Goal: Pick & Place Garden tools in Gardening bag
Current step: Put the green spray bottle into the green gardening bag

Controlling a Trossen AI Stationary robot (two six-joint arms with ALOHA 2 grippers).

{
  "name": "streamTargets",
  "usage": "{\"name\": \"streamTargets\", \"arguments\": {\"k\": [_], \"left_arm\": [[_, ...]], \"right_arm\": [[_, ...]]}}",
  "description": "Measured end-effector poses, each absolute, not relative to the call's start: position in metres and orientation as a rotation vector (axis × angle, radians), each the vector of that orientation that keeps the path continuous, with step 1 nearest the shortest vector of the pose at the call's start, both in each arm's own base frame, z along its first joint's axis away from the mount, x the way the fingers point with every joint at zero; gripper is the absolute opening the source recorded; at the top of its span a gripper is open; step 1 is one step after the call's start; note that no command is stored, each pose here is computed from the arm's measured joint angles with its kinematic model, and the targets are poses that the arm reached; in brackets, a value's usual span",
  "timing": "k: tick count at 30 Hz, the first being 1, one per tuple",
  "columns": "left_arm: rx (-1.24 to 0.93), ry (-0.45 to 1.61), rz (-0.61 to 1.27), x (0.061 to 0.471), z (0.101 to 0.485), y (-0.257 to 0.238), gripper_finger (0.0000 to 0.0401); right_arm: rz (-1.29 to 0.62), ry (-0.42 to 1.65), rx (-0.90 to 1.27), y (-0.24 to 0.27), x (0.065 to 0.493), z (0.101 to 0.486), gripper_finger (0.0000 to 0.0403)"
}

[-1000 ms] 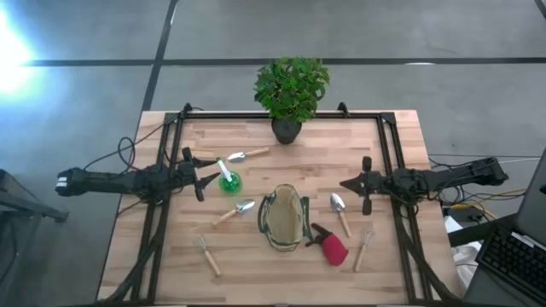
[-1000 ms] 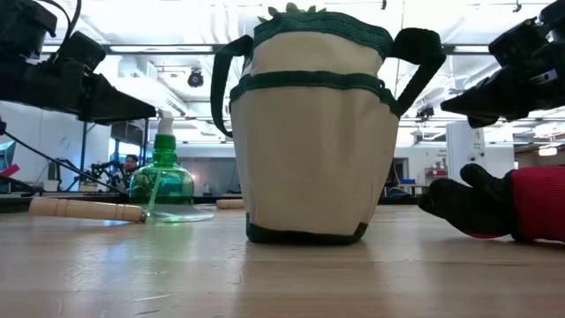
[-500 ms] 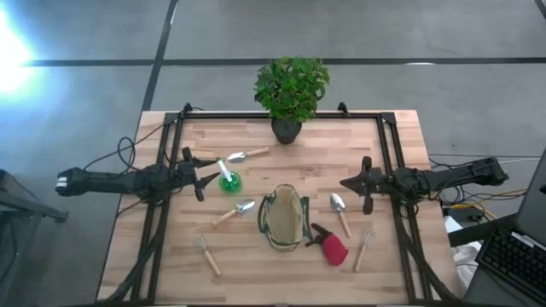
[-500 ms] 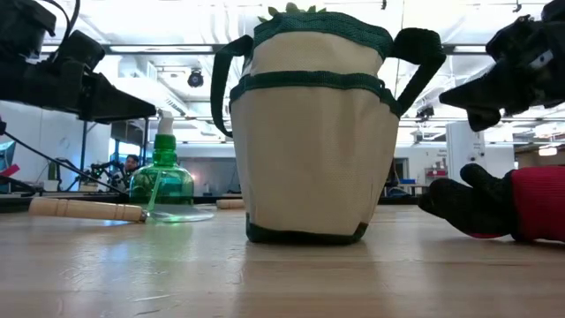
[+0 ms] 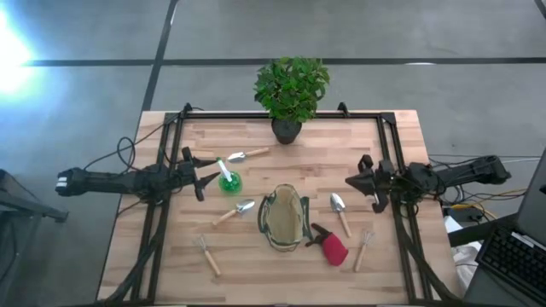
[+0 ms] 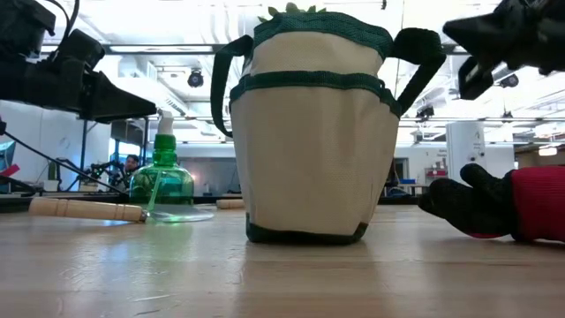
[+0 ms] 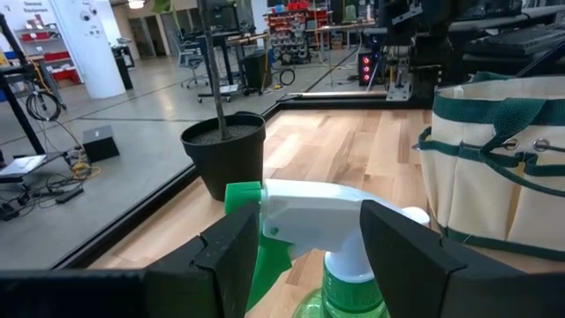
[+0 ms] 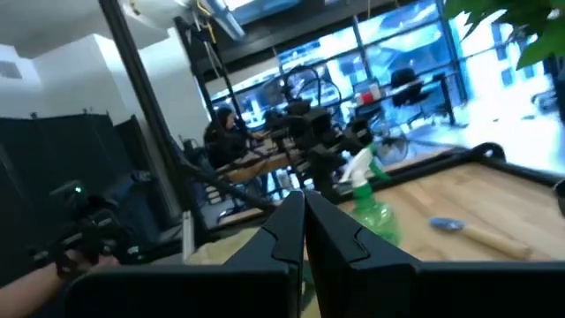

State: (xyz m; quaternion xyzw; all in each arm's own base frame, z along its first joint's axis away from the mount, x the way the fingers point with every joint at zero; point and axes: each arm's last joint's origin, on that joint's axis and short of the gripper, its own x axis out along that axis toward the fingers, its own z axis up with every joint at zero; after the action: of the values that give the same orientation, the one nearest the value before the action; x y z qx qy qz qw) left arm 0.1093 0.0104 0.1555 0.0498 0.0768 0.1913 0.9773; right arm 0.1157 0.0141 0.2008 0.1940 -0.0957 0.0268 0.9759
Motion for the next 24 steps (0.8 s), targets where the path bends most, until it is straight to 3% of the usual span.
{"name": "streamTargets", "arguments": {"k": [6,18,24], "left_arm": [[-0.016,0.089,0.392,0.110,0.164,0.010,0.0202],[-0.031,-0.127,0.376,0.102,0.245,0.010,0.0202],[-0.051,0.136,0.435,0.095,0.262,0.011,0.0202]], "right_arm": [[0.041,-0.122,0.292,0.017,0.136,0.238,0.0009],[0.002,0.150,0.237,0.024,0.176,0.264,0.0009],[-0.091,0.226,0.218,0.021,0.176,0.266,0.0009]]}}
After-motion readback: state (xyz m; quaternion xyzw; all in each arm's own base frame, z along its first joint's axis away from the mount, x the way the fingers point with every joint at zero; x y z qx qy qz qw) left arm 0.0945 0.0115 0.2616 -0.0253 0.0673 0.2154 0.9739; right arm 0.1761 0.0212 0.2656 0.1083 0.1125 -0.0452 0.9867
